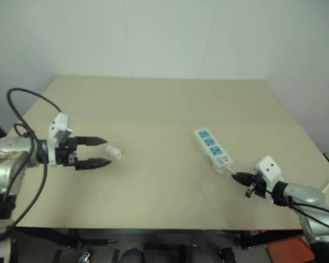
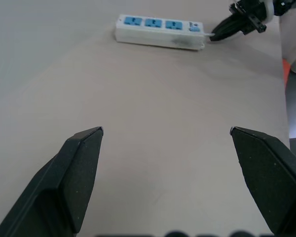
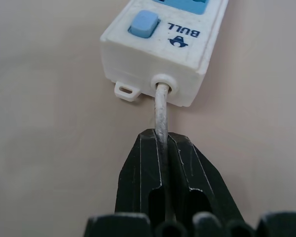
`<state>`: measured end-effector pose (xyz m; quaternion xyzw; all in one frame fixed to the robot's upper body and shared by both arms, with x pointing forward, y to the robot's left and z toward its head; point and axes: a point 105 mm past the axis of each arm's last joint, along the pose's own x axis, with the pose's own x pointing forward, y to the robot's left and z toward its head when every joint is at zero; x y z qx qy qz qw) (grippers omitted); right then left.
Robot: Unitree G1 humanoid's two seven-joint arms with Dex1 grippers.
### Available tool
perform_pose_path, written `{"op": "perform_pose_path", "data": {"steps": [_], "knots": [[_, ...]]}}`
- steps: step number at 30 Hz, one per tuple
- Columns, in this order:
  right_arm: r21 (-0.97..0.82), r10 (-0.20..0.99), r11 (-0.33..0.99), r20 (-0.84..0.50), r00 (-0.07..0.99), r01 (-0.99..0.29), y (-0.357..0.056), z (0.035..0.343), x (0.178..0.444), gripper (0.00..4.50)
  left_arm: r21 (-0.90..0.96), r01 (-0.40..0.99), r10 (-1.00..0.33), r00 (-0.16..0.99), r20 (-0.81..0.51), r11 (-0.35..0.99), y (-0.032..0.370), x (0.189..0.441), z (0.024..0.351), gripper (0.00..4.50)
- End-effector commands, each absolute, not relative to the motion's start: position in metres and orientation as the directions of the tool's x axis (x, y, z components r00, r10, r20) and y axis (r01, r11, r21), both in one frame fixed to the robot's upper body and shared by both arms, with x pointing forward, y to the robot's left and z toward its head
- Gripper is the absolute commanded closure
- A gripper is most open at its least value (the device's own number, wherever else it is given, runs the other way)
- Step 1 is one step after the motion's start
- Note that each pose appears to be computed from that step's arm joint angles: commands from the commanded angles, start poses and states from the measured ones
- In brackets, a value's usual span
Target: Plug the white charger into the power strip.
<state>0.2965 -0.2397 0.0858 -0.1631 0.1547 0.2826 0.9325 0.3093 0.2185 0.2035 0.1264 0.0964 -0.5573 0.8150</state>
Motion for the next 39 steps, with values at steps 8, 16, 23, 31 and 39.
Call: {"op": "perform_pose_path", "data": {"steps": [8, 16, 23, 31, 39], "knots": [[-0.212, 0.352, 0.9, -0.161, 0.922, -0.38, -0.224, 0.108, 0.297, 0.68, 0.155, 0.958, -0.904, 0.281, -0.321, 0.243, 0.204, 0.331, 0.214, 0.0], [-0.16, 0.322, 0.929, -0.093, 0.942, -0.333, -0.207, 0.106, 0.302, 0.01, 0.163, 0.965, -0.914, 0.248, -0.321, 0.205, 0.198, 0.339, 0.22, 0.0], [-0.125, 0.296, 0.945, -0.058, 0.953, -0.301, -0.2, 0.104, 0.317, 0.01, 0.159, 0.967, -0.916, 0.242, -0.321, 0.2, 0.198, 0.338, 0.221, 0.0], [-0.138, 0.249, 0.958, -0.028, 0.968, -0.25, -0.201, 0.098, 0.336, 0.01, 0.157, 0.965, -0.914, 0.25, -0.32, 0.21, 0.199, 0.334, 0.22, 0.0], [-0.1, 0.322, 0.941, -0.03, 0.946, -0.324, -0.187, 0.09, 0.339, 0.01, 0.159, 0.961, -0.909, 0.266, -0.321, 0.225, 0.203, 0.332, 0.222, 0.0]]}}
